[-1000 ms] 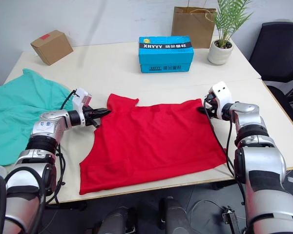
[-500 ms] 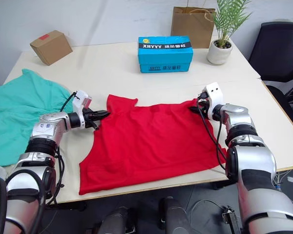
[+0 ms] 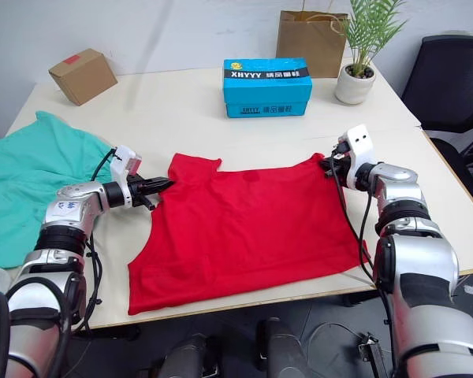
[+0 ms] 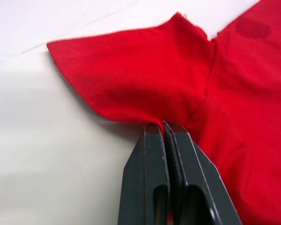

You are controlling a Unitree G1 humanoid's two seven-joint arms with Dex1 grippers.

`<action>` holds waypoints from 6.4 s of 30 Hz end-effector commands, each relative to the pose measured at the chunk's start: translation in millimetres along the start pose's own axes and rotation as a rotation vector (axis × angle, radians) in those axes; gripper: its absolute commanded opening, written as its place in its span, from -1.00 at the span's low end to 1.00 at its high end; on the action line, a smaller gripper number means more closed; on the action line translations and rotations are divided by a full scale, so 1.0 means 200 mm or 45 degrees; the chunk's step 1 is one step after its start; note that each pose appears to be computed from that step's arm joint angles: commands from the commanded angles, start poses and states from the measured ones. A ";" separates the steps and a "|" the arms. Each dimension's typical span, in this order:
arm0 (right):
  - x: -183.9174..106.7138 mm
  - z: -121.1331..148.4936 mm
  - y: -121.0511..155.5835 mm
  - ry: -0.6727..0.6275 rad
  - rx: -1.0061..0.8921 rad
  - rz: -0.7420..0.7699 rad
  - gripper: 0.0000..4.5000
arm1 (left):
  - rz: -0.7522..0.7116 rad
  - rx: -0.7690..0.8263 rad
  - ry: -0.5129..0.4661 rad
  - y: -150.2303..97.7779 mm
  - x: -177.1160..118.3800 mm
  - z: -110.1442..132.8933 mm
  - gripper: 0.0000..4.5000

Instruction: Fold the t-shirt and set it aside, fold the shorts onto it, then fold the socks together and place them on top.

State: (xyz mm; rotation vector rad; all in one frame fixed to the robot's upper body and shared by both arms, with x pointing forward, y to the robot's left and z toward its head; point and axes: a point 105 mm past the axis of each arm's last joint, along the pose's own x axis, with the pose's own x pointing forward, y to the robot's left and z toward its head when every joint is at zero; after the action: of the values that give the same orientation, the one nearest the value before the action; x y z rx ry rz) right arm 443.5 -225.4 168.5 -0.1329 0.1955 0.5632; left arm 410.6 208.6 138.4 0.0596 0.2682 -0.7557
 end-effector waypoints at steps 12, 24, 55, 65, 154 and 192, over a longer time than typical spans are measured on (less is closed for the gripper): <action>-0.20 0.07 -0.06 -0.307 0.034 0.098 -0.98 | -0.015 0.117 -0.196 -0.02 -0.12 0.10 -1.00; -0.33 -0.01 -0.04 -0.478 0.089 0.194 -0.98 | 0.065 0.080 -0.285 -0.04 -0.24 0.07 -1.00; -0.70 -0.07 0.19 -0.243 -0.430 0.308 1.00 | 0.036 -0.373 0.138 0.00 -0.11 0.16 0.98; -0.71 -0.07 0.29 -0.234 -0.374 0.319 1.00 | 0.067 -0.472 0.265 -0.04 0.15 0.07 0.98; -0.40 0.00 0.26 -0.042 -0.752 0.687 1.00 | -0.612 0.567 0.050 -0.49 -0.26 -0.14 0.21; -0.61 -0.17 0.29 -0.041 -0.509 0.513 1.00 | -0.585 0.388 0.009 -0.54 -0.57 -0.24 -0.61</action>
State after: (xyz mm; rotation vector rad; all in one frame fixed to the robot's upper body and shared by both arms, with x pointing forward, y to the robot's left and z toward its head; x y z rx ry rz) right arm 307.4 -242.1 136.9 -0.4775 0.1386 1.0307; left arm 248.6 211.3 113.4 0.2997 0.1821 -1.2641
